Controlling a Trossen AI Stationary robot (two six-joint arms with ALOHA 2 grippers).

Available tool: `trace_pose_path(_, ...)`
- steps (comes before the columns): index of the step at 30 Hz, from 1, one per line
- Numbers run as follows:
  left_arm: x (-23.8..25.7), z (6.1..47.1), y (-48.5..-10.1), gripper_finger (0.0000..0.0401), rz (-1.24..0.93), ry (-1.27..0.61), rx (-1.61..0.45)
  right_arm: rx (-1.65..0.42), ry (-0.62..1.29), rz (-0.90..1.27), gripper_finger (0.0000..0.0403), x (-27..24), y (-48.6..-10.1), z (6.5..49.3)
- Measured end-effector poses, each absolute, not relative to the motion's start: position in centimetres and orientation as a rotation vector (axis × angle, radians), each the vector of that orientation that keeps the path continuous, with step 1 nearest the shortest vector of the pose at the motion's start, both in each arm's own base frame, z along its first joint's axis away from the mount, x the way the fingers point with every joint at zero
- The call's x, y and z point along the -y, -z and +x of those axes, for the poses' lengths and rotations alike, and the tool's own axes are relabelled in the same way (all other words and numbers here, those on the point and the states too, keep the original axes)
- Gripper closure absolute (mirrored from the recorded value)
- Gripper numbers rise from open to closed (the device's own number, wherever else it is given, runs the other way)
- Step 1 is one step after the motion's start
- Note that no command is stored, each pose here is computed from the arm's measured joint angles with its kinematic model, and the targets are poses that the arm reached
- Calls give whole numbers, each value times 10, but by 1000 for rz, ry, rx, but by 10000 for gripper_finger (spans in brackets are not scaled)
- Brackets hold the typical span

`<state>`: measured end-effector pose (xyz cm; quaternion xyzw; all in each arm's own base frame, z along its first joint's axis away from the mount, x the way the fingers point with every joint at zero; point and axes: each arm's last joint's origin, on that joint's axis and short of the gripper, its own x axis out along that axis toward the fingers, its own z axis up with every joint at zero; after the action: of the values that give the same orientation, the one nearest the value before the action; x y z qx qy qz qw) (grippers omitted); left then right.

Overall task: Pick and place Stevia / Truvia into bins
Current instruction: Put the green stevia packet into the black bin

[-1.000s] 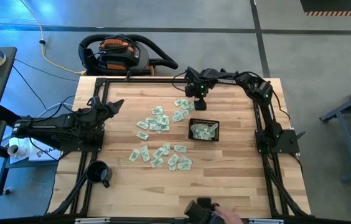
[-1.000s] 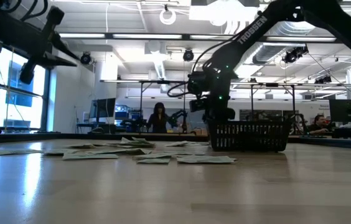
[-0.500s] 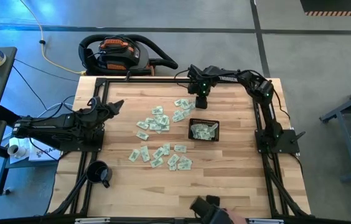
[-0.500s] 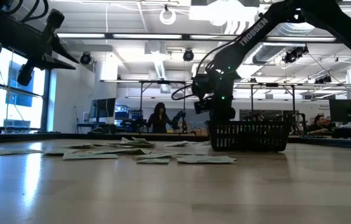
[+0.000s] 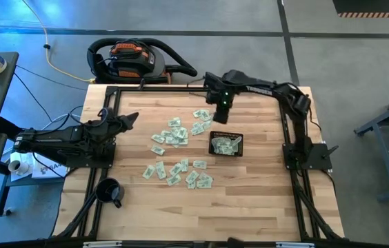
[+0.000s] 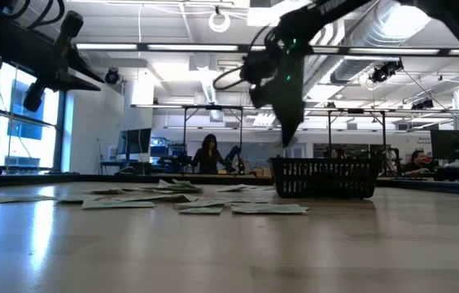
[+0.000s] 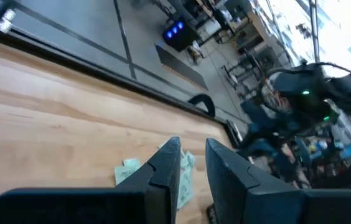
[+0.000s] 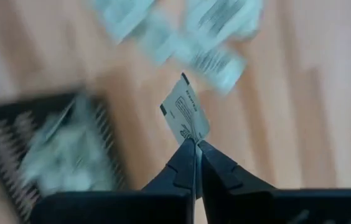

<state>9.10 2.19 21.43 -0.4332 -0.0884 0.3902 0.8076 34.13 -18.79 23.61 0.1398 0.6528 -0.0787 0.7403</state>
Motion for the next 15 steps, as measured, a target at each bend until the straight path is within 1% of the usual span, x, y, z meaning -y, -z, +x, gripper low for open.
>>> trace_pose_path(2, -21, 92, -214, 290, -916, -814, 167, -1462, 146, 330, 398, 167, -246, 341)
trace_pose_path(4, -21, 92, -214, 290, -902, -798, 148, -1524, 99, 381, 401, 144, -248, 338)
trace_pose_path(8, -20, 93, -214, 290, -875, -769, 116, -1641, 80, 411, 394, 110, -220, 340)
trace_pose_path(12, -19, 94, -214, 290, -873, -715, 85, -1631, 147, 454, 383, 93, -193, 341)
trace_pose_path(15, -18, 95, -214, 290, -886, -668, 60, -1618, 186, 482, 357, 85, -186, 344)
